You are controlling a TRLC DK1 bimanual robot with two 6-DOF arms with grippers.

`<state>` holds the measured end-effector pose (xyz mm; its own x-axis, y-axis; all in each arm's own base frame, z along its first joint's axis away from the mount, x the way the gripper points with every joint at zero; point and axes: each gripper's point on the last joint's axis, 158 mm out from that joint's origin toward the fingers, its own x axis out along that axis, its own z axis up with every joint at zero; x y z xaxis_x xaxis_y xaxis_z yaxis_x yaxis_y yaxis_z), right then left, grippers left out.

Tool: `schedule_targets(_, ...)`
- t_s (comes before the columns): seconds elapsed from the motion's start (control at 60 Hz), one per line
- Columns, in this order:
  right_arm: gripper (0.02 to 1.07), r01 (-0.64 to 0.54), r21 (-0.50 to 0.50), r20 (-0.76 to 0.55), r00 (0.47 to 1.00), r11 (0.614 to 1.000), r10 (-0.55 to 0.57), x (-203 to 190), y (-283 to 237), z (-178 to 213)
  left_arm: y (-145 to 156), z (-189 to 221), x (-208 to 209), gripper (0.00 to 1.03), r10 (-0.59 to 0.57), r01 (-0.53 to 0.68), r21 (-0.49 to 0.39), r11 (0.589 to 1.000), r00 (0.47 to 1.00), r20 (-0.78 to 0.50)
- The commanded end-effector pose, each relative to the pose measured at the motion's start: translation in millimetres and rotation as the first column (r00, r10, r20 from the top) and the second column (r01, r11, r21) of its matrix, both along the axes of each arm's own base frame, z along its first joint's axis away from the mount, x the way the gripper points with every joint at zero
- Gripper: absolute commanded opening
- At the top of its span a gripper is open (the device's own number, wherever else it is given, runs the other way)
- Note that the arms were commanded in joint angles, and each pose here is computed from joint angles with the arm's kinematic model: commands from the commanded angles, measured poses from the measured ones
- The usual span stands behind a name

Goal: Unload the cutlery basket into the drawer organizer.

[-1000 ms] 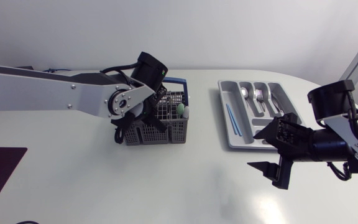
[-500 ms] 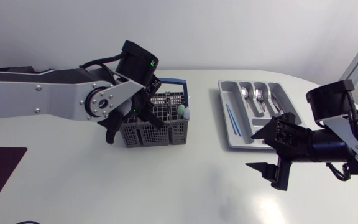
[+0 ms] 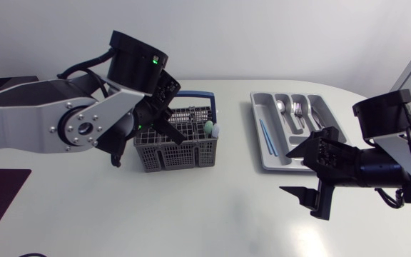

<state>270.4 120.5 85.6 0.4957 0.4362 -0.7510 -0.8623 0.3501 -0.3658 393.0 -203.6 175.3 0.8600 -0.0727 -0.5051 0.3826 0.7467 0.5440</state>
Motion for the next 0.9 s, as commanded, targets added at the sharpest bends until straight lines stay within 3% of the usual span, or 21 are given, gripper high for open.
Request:
schedule_targets(0.0,0.98,0.015,0.017,-0.018,1.000,1.000,-0.015,-7.1,2.8,-2.0,3.9,11.1,-4.6,0.03,-0.005,0.004,0.014,1.000,0.999,0.045)
schedule_targets(0.3,0.98,0.028,0.123,0.091,0.995,0.992,-0.040,-1.8,22.5,42.8,10.3,58.7,-19.1,0.03,-0.014,0.021,-0.041,0.999,0.988,0.156)
schedule_targets(0.517,0.98,0.043,0.226,0.153,0.985,0.973,-0.079,2.8,38.5,73.9,12.9,91.0,-24.6,0.03,-0.006,0.038,-0.152,0.988,0.979,0.205)
schedule_targets(0.717,0.98,0.059,0.300,0.190,0.974,0.952,-0.120,3.3,54.9,95.2,-6.3,85.3,-23.9,0.03,-0.070,0.092,-0.380,0.920,0.995,0.073)
schedule_targets(0.883,0.97,0.059,0.341,0.214,0.967,0.938,-0.138,1.3,71.2,107.1,-27.9,71.7,-15.5,0.03,-0.148,0.095,-0.555,0.827,0.988,-0.051)
